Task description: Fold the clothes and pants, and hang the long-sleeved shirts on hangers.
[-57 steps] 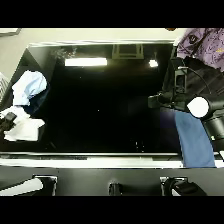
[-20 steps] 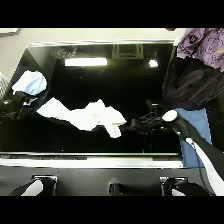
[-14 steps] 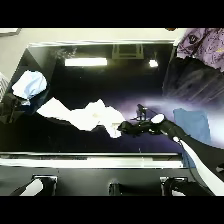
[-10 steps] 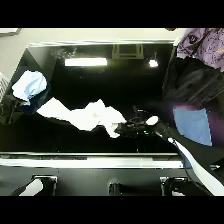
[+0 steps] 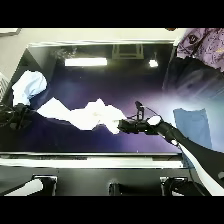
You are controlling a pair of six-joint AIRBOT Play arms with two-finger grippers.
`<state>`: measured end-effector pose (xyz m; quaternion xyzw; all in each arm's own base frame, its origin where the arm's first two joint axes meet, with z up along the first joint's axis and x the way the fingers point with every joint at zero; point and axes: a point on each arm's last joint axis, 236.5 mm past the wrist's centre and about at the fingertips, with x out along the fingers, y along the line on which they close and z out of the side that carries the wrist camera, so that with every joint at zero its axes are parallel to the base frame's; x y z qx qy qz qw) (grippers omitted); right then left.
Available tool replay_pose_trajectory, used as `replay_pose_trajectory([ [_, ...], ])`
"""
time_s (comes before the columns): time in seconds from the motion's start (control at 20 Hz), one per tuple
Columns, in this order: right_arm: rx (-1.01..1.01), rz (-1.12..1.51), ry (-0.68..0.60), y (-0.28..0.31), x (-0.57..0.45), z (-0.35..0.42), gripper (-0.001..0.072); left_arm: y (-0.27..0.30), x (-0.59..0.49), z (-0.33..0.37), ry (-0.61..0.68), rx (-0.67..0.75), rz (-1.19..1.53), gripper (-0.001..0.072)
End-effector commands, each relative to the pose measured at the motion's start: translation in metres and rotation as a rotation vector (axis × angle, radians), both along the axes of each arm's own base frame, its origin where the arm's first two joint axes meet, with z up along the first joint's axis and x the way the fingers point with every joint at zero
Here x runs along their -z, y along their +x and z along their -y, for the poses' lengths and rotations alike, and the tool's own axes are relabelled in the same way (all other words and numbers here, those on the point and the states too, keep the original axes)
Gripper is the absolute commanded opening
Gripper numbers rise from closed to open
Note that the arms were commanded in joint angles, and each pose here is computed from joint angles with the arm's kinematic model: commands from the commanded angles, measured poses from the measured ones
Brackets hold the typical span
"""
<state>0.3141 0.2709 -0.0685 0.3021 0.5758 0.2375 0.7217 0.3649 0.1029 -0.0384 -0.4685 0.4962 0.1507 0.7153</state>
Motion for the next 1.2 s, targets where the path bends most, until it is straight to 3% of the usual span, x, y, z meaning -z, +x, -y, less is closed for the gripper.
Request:
replay_pose_trajectory([
  [0.0,0.006,0.032,0.011,0.003,-0.013,0.0,0.0027,0.017,0.03,0.0,-0.057,-0.025,0.017,0.0664],
  [0.25,0.012,0.038,0.019,0.004,-0.019,0.0,0.0028,0.041,0.054,0.011,-0.126,-0.065,0.051,0.0625],
  [0.4,0.015,0.026,0.025,0.002,-0.02,-0.001,0.0027,0.055,0.058,0.016,-0.143,-0.097,0.08,0.0319],
  [0.45,0.012,0.033,0.026,0.002,-0.022,-0.001,0.0027,0.06,0.053,0.018,-0.153,-0.093,0.108,0.0039],
  [0.75,0.011,0.297,-0.09,0.034,-0.094,0.022,0.0026,0.105,-0.057,0.019,-0.118,0.035,0.351,0.0012],
  [0.95,0.018,0.65,-0.315,0.073,-0.226,0.064,0.0026,0.12,-0.218,0.02,0.045,0.153,0.642,0.0012],
  [1.15,0.064,0.926,-0.484,0.061,-0.372,0.114,0.0027,0.075,-0.342,0.045,0.213,0.242,0.807,0.0013],
])
